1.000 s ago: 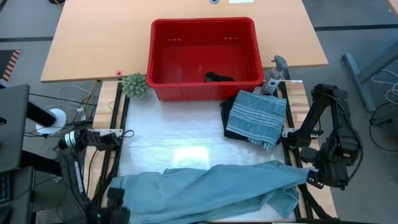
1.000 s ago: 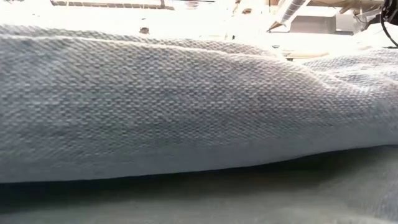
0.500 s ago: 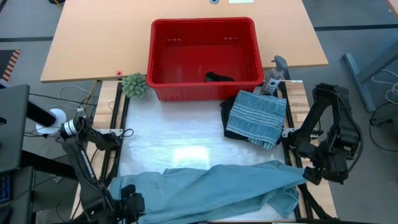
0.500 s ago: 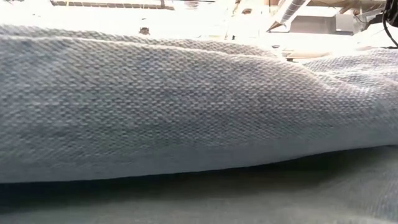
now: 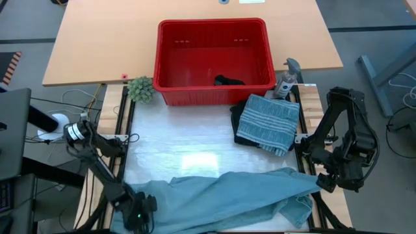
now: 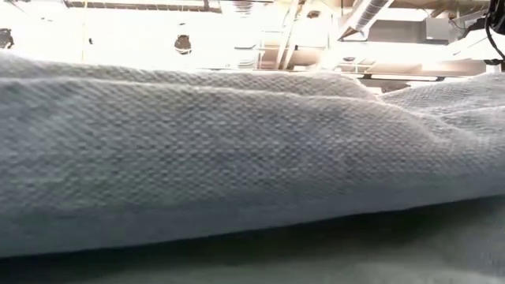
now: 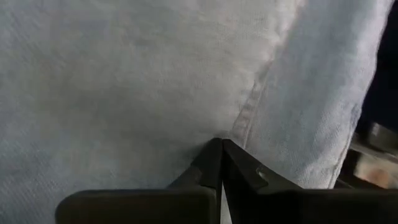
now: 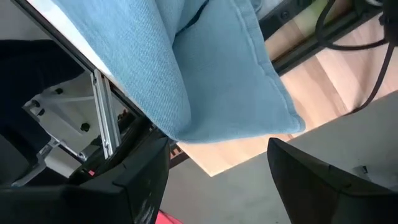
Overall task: Fold Laundry from Bin
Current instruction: Fold the blue pants
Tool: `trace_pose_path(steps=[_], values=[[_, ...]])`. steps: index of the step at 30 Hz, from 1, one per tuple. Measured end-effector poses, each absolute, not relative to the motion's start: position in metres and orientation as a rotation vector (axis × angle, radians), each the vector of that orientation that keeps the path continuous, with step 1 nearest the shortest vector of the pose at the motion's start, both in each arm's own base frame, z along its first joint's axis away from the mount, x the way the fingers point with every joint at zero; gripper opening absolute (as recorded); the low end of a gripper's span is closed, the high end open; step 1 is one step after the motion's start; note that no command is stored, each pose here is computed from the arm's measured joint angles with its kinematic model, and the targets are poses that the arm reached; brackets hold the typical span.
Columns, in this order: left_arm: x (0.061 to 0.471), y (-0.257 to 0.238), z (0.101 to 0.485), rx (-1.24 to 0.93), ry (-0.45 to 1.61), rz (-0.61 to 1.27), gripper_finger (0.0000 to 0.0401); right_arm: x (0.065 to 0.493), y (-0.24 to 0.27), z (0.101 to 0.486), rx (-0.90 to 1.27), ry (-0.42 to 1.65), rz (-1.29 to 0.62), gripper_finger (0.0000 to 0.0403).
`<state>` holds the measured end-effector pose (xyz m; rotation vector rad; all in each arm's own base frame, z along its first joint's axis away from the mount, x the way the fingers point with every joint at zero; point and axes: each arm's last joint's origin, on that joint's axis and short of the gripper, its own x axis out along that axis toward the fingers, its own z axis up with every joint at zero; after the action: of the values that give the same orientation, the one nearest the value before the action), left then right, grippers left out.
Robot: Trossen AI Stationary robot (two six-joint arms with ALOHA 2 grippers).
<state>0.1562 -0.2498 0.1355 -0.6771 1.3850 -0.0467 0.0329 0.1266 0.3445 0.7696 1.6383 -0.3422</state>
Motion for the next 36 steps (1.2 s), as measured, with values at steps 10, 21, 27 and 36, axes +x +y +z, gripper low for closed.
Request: trace_pose_path(steps=[10,21,27,36], values=[[0.176,-0.175,0.118,-0.667,1.394,-0.068,0.0000,0.053,0.115,0.345,0.723,1.158,-0.362,0.0295],[0.189,-0.104,0.127,-0.626,1.270,0.214,0.0000,0.106,0.106,0.351,0.457,0.822,-0.331,0.0295],[0.163,-0.078,0.139,-0.553,1.328,0.472,0.0000,0.161,0.108,0.346,0.291,0.890,-0.144,0.0295],[0.133,-0.055,0.165,-0.602,1.245,0.676,0.0000,0.221,0.135,0.284,0.071,1.341,0.162,0.0295]])
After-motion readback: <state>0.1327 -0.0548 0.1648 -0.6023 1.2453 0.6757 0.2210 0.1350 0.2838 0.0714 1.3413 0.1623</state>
